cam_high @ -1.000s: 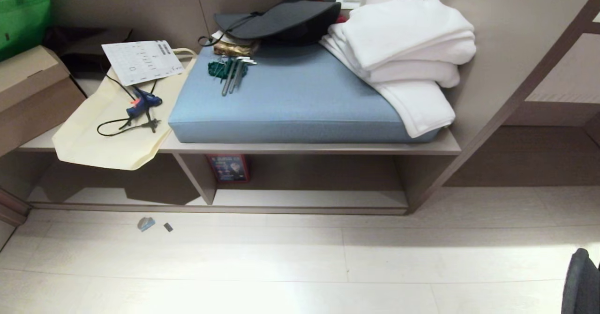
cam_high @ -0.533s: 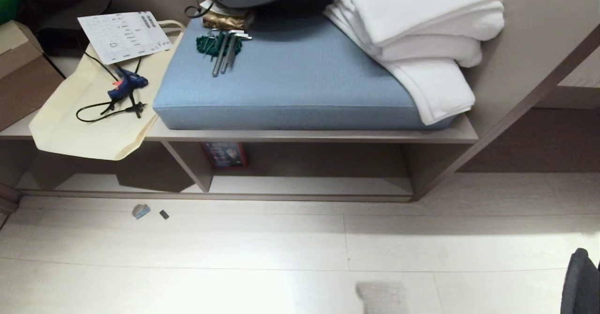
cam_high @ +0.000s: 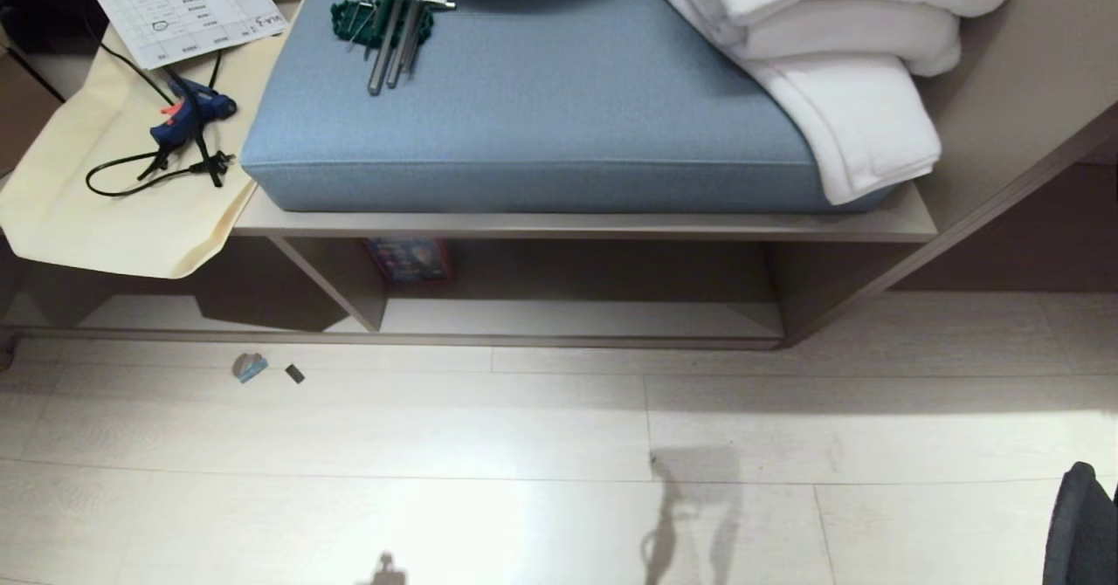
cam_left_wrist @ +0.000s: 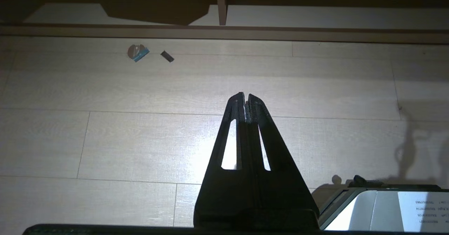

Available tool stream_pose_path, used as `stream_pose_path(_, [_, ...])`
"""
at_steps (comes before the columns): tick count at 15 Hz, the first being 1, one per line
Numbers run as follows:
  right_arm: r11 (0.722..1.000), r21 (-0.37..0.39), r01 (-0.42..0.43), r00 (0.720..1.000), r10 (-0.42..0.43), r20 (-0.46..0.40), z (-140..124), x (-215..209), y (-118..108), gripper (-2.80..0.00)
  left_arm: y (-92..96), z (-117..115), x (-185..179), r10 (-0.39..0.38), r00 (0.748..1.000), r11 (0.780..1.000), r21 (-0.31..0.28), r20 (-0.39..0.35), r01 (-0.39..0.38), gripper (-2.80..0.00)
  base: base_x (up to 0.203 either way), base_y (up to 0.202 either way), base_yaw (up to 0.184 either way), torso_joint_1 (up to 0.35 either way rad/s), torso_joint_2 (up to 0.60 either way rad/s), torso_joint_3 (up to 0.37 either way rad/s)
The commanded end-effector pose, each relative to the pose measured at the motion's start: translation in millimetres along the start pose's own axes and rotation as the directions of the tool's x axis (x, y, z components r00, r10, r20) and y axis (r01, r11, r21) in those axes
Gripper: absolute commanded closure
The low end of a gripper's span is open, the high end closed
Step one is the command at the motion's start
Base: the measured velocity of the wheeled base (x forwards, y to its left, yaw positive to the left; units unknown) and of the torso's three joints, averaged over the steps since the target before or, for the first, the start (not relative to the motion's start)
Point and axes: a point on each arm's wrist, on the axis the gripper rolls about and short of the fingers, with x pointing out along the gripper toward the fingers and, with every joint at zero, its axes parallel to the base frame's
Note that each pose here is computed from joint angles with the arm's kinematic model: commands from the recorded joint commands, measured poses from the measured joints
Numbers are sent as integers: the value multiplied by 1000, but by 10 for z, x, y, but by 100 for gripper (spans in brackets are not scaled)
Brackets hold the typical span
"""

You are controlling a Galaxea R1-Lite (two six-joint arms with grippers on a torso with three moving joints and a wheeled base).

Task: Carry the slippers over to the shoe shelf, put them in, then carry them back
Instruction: Place the slippers into the shoe cabinet

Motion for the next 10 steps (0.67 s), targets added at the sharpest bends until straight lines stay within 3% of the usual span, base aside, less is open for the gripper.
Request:
stream_pose_path(1, [1000,0,0,1000,0,0,2,0,0,0,0,0,1,1,1000,1000,0,-1,-1,0,0,0,0,1,4,-196])
stream_pose_path(10, [1000,-9,0,1000,0,-2,-2,1,0,0,0,0,1,1,1000,1000,3,-1,-1,0,0,0,0,4,2,-197])
